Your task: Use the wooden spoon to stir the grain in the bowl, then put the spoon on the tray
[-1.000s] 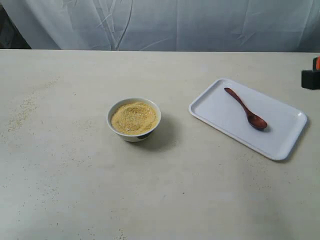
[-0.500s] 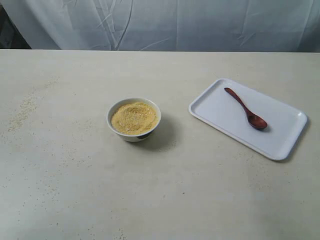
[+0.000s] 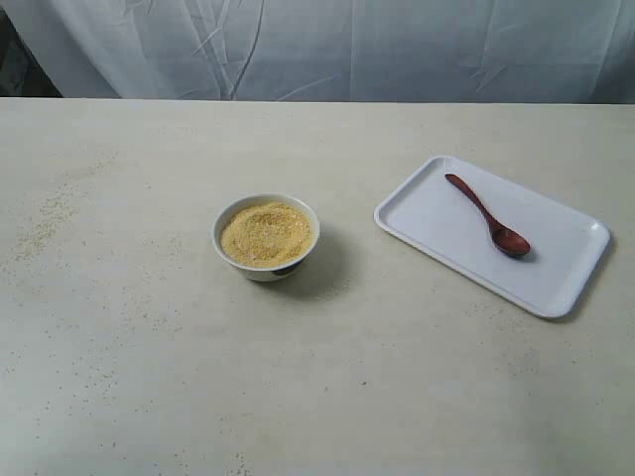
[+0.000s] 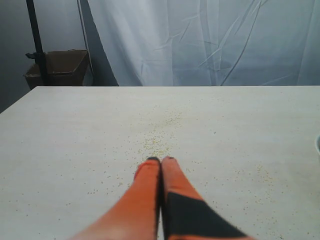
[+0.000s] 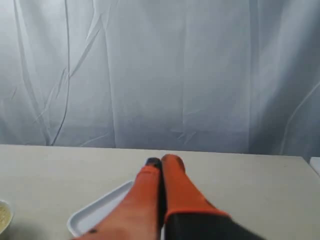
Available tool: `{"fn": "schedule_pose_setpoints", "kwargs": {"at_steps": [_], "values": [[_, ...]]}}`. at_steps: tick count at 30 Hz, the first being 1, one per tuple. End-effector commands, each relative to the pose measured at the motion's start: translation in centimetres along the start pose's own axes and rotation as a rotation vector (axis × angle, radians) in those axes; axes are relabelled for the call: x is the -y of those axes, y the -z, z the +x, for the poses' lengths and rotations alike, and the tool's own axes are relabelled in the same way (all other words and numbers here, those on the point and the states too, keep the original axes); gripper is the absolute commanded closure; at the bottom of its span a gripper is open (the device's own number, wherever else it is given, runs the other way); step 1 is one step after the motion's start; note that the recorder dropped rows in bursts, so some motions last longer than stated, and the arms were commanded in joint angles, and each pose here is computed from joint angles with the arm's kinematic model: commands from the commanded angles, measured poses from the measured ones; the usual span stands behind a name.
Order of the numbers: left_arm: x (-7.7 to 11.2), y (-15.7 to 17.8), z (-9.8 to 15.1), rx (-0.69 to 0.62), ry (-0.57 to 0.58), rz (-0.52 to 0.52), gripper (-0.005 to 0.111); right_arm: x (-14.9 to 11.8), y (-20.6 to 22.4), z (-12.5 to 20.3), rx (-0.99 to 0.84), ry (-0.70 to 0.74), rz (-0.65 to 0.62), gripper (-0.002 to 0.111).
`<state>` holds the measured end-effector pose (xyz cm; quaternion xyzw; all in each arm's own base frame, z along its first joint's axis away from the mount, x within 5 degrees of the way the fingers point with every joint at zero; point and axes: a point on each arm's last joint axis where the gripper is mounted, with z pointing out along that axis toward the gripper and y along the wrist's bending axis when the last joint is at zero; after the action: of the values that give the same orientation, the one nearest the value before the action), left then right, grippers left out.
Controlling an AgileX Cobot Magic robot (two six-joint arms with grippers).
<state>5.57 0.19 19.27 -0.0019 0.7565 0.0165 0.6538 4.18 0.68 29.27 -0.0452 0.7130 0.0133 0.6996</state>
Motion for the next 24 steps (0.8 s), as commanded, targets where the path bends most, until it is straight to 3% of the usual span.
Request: {"fn": "schedule_pose_setpoints", "kwargs": {"at_steps": [1, 14, 24], "values": [[0.0, 0.0, 0.0, 0.002, -0.001, -0.004, 0.107, 0.2, 0.9, -0.1, 0.056, 0.008, 0.066, 0.109], [0.0, 0.0, 0.0, 0.002, -0.001, -0.004, 0.107, 0.1, 1.1, -0.1, 0.068, 0.009, 0.068, 0.109], [0.0, 0.0, 0.0, 0.002, -0.001, -0.004, 0.107, 0.3, 0.1, 3.8, -0.029, 0.070, 0.090, 0.109]]}}
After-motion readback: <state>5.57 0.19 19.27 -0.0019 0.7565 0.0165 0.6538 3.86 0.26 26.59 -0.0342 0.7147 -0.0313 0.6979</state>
